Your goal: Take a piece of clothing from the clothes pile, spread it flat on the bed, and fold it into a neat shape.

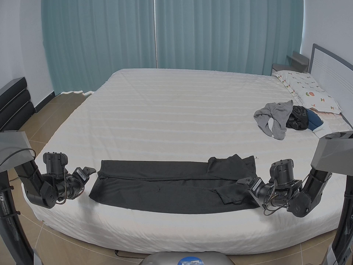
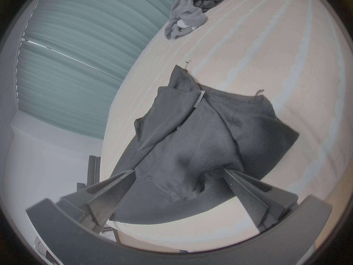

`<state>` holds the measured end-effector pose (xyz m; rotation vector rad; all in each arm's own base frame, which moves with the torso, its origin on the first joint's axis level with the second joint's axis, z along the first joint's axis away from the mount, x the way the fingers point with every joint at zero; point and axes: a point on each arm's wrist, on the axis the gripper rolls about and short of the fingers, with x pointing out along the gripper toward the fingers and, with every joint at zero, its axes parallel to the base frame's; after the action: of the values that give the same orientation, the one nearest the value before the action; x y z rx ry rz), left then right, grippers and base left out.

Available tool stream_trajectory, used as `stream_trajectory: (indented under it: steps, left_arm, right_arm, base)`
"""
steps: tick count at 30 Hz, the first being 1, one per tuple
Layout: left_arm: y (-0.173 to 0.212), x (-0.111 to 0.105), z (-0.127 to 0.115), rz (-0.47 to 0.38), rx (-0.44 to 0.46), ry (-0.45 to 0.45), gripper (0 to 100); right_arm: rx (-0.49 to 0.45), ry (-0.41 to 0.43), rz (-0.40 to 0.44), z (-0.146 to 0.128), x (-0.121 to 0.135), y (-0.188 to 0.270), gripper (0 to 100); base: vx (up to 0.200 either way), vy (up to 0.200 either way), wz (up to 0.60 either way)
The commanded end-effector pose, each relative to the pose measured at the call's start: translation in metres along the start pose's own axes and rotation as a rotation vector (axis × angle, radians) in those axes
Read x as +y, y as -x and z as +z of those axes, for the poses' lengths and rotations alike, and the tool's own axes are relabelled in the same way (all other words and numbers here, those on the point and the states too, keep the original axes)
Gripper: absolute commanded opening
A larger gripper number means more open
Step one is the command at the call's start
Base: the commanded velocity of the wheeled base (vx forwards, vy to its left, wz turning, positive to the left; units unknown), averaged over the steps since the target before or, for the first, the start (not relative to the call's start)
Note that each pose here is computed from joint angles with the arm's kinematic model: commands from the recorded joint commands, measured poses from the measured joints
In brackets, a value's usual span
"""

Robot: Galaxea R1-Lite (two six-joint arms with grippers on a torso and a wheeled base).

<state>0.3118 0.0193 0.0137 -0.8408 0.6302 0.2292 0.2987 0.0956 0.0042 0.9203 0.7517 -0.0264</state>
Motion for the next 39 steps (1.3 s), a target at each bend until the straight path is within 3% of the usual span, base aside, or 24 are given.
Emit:
stream_trajectory:
  steps: [1,8,14,18,22,31,39]
  left_arm:
    - [-0.001,0.001,0.0,0.004,0.0,-0.002,100]
    - [-0.002,0.001,0.0,0.004,0.003,-0.003,100]
    - [0.0,0.0,0.001,-0.002,-0.004,-0.002,100]
    - [0.0,-0.001,0.002,-0.003,-0.005,-0.002,100]
    - [0.0,-0.001,0.002,-0.005,-0.006,0.0,100]
    - [-0.004,-0.01,0.009,-0.037,-0.027,-0.01,100]
    - [-0.008,-0.013,0.009,-0.045,-0.02,-0.011,100]
  right_arm:
    - [-0.057,-0.022,0.048,0.016,0.006,0.007,100]
    - [-0.099,-0.03,0.071,0.025,0.005,0.01,100]
    - [-0.095,-0.032,0.064,0.027,0.004,0.013,100]
    - [0.017,0.077,0.021,0.009,-0.004,0.021,100]
    - [0.033,0.109,0.018,0.005,-0.004,0.026,100]
    - [-0.069,0.076,0.072,0.035,0.004,0.044,100]
    - [0.033,0.06,0.005,0.021,-0.018,0.015,100]
  base:
    - [0.2,0.0,0.0]
    - [0.2,0.0,0.0]
    - [0.0,0.0,0.0]
    - [0.0,0.0,0.0]
    - [0.0,0.0,0.0]
    - [0.0,0.0,0.0]
    - [0.0,0.0,0.0]
